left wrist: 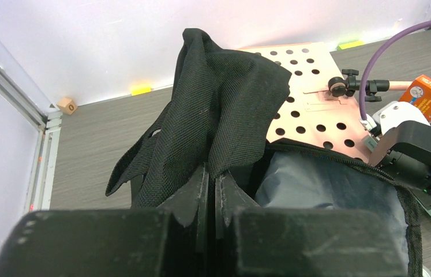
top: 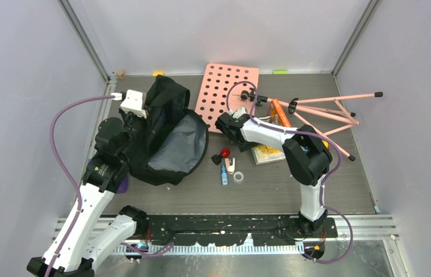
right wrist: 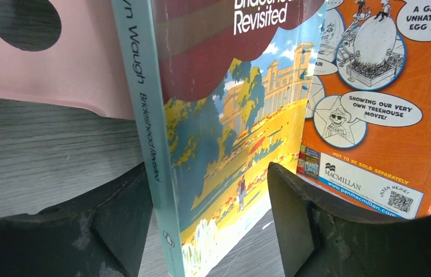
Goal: Pack the student bag
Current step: Pick up the book from the center of the board.
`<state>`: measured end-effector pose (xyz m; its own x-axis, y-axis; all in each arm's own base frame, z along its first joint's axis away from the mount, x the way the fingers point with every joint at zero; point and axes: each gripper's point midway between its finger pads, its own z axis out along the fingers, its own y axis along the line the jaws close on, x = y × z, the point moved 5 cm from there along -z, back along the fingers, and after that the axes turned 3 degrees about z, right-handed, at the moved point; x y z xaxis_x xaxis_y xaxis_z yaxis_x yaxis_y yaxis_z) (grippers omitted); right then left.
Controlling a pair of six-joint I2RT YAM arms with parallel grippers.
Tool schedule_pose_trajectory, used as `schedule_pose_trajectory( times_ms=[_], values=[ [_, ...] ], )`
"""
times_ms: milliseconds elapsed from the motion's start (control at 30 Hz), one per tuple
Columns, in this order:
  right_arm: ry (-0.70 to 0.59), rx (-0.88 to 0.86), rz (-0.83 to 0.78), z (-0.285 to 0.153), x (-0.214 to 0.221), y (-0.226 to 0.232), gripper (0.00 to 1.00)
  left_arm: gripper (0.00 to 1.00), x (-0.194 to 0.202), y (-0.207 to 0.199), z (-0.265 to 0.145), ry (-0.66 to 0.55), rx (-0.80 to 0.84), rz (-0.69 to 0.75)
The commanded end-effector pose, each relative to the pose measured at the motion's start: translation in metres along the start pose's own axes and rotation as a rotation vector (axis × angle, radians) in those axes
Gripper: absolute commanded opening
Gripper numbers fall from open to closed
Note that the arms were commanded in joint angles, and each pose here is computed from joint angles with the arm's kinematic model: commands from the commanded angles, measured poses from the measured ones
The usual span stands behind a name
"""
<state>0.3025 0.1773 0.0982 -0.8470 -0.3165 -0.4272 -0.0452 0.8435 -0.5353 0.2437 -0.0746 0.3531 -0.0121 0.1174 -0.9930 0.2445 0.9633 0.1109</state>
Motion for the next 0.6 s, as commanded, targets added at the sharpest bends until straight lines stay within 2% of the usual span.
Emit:
schedule_pose_trajectory(
  times_ms=[0,167,433,500,567],
  values=[
    [-0.062,0.077,0.014,-0.001,-0.014,-0.007,0.73,0.00,0.000,0.003,-0.001,-0.001,-0.022,0.014],
    [-0.059,0.103,-0.004,0.003,-0.010,-0.008,0.66,0.00,0.000,0.003,-0.001,-0.002,-0.021,0.013],
    [-0.037,0.126,-0.037,0.013,-0.002,-0.003,0.66,0.00,-0.001,0.003,-0.001,-0.004,-0.021,0.013],
    [-0.040,0.126,-0.035,0.014,-0.002,-0.002,0.61,0.00,-0.001,0.003,-0.002,-0.005,-0.022,0.013],
    [-0.046,0.122,-0.028,0.013,-0.004,-0.002,0.52,0.00,-0.001,0.003,-0.002,-0.005,-0.022,0.013]
  ],
)
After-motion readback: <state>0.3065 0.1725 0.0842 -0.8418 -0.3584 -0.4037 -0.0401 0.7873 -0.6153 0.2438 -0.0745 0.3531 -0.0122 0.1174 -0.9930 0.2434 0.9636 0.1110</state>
